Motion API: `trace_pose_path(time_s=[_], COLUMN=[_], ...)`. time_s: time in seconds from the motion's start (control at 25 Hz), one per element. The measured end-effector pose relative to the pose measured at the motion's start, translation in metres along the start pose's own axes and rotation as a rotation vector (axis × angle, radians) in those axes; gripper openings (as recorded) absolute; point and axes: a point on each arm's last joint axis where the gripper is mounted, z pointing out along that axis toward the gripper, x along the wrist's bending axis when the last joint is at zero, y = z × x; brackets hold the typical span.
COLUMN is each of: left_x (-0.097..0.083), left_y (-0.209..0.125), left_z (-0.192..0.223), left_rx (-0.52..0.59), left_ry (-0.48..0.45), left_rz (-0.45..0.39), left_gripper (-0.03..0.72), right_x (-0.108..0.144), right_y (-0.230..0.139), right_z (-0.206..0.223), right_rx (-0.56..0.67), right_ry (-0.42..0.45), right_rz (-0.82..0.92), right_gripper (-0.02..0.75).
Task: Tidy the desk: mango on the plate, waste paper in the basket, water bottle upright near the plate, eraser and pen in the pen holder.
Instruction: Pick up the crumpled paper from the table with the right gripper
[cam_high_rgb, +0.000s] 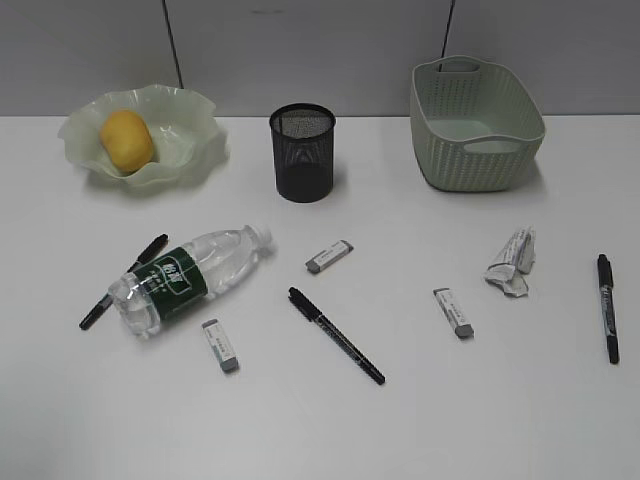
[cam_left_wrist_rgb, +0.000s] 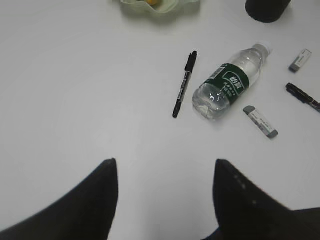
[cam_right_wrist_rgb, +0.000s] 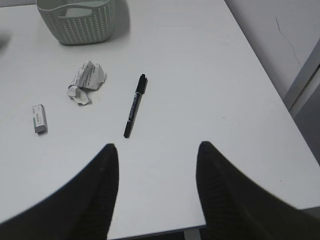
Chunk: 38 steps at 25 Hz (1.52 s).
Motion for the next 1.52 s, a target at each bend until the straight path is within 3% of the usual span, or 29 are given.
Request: trace_pose_path(time_s=[0.2,0.44,0.88,1.04,1.32,1.52], left_x=[0.004,0.005,0.007,0.008,0.008,0.008], left_y=[-0.049,-0.073,-0.084,-0.084,-0.084,-0.085], left_z=[-0.022,-0.038,-0.016,-0.015,-0.015,-0.014], left_rx=[-0.137,-0.261,-0.195,-0.194,-0.195,-0.193], left_ry=[-0.013,-0.023,-0.005,0.0,0.004,0.001], left_rz=[0.001,0.002,0.007,0.009,0.01,0.009], left_gripper=[0.459,0.459,0.45,0.444,0.439,0.428], right_x=[0.0,0.0,0.0,0.003,0.012,0.019], right_y=[0.0,0.0,0.001,0.019,0.068,0.089], right_z=[0.0,0.0,0.0,0.009,0.062,0.117], right_rx=[0.0,0.0,-0.002,-0.017,-0.127,-0.008], right_ry=[0.0,0.0,0.005,0.011,0.04,0.06], right_rz=[0.0,0.0,0.003,-0.001,-0.017,0.007], right_gripper=[0.406,0.406,0.406,0.406,0.406,0.406])
